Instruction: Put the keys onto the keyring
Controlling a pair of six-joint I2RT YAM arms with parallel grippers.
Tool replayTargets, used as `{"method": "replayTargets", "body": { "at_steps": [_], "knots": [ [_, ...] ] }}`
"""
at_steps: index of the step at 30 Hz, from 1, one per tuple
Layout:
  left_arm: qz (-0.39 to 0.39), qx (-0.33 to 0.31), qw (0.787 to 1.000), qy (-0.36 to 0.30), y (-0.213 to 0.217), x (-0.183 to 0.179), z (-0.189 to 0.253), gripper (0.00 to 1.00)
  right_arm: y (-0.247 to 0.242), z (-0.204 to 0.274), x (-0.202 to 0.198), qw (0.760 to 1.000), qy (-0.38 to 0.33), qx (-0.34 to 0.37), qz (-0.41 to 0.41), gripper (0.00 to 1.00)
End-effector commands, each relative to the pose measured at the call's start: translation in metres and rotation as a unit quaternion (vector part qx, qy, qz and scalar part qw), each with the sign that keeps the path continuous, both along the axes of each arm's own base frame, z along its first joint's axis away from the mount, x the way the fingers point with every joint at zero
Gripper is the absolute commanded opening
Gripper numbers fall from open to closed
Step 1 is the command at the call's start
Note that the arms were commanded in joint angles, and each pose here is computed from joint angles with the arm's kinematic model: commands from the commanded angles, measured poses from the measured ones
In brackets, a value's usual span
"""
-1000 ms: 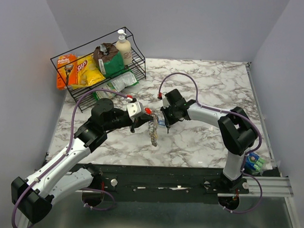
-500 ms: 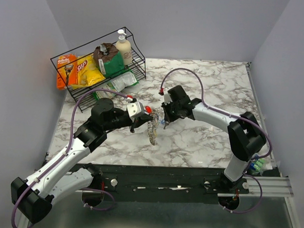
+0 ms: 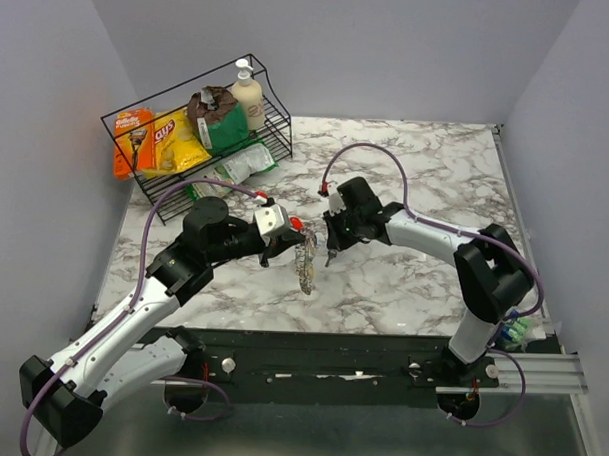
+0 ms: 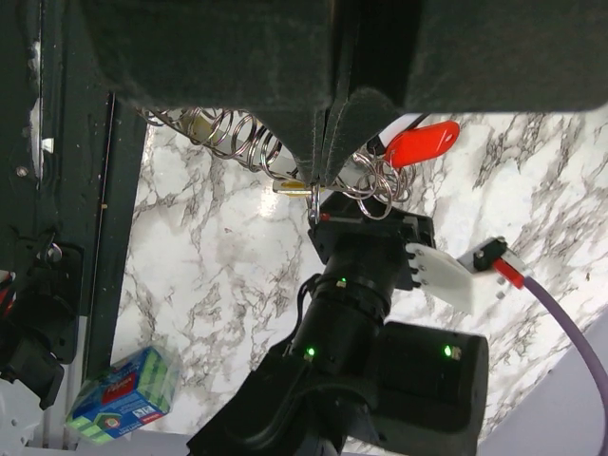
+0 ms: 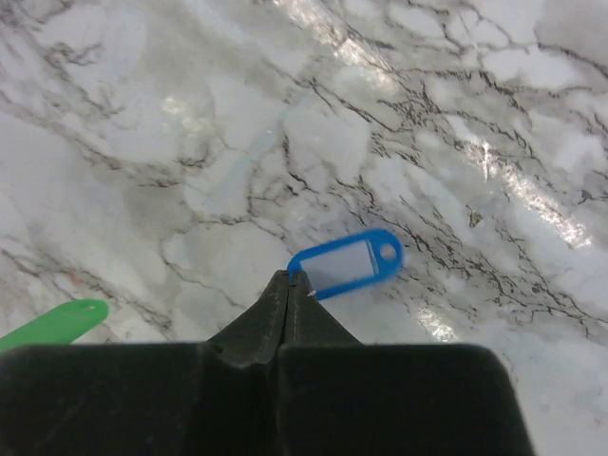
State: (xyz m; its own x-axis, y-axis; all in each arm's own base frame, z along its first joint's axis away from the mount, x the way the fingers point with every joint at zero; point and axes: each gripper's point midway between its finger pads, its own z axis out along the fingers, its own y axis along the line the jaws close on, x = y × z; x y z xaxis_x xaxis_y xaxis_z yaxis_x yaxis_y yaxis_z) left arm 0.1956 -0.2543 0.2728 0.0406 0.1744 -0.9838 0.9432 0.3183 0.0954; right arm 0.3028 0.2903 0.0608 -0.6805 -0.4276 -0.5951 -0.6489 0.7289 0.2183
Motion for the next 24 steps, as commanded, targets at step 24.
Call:
{"method": "replayTargets", "body": {
  "at_steps": [24],
  "knots": [
    [-0.002,-0.023,0.999,-0.043,-0.003,0.000,0.027,0.00,-0.018,-0.029,-0.007,0.998,0.026,-0.030,-0.052,0.29]
  ]
}}
